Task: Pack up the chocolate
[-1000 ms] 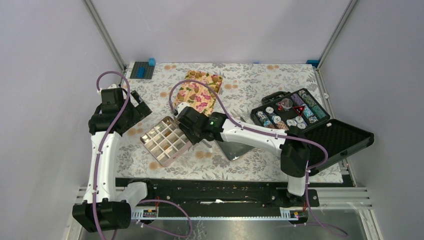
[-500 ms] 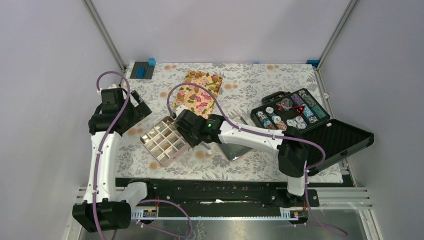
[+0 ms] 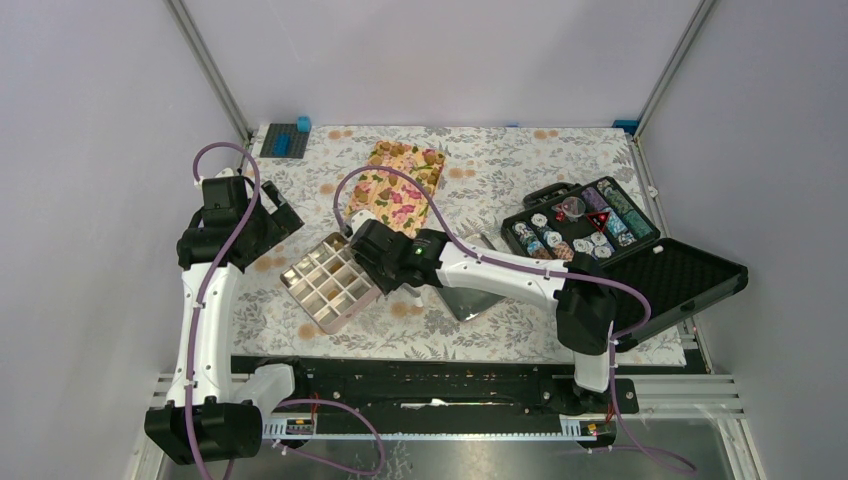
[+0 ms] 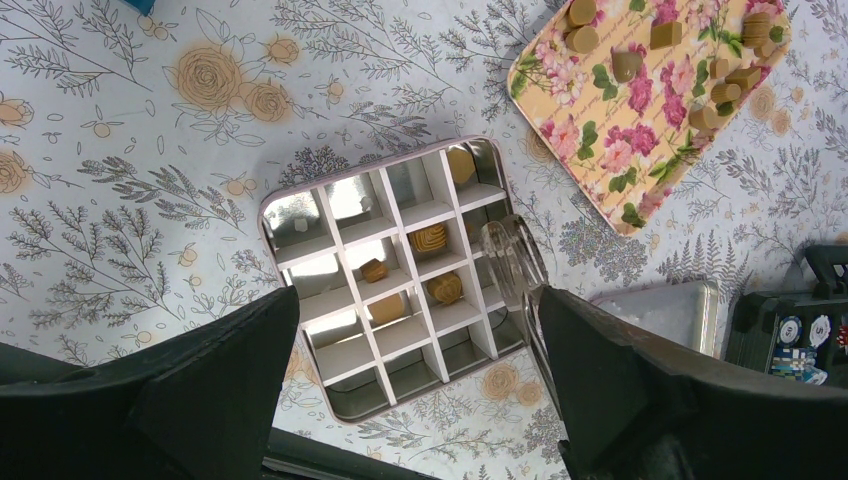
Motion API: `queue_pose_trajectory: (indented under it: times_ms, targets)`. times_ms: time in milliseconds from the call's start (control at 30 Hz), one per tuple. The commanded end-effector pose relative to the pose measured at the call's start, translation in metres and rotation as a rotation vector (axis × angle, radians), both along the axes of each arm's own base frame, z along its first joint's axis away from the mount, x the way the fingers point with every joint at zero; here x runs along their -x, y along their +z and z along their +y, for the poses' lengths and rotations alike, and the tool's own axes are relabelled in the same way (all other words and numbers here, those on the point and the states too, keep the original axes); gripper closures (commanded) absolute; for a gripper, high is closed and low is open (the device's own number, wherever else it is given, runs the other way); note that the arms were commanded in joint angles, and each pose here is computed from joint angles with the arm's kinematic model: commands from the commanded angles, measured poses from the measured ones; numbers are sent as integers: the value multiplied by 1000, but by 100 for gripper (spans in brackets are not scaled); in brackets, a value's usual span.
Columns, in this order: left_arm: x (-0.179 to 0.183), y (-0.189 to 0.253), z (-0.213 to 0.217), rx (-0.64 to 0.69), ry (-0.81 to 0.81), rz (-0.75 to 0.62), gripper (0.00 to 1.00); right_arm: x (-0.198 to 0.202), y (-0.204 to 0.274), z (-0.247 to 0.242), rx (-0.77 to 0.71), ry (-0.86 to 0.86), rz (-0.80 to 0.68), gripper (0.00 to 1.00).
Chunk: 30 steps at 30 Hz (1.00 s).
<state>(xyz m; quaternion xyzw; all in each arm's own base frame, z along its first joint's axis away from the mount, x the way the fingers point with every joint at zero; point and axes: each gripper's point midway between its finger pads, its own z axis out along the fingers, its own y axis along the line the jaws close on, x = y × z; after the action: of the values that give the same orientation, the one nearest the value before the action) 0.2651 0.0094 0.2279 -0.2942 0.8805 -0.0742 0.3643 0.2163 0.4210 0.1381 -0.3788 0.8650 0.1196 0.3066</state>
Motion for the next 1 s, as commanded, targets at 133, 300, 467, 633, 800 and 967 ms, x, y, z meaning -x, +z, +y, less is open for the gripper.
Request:
queue_pose_trajectory:
  times_ms: [133, 300, 467, 633, 800, 967]
  targets:
    - [-2, 7, 1, -2, 3, -43, 1, -19, 62, 11, -105, -20, -154, 68]
    - [-1, 9, 1, -4, 1, -47, 1, -36, 69, 4, -74, -61, -234, 71]
    - [-1, 13, 1, -6, 0, -54, 1, -64, 67, -6, -86, -121, -224, 76]
    - [-3, 14, 1, -7, -1, -54, 1, -97, 54, -11, -87, -166, -174, 67]
    - [-3, 13, 1, -8, -3, -48, 1, -116, 34, -6, -58, -181, -154, 62]
    - [-3, 13, 1, -9, -4, -48, 1, -134, 24, -2, -53, -195, -137, 57]
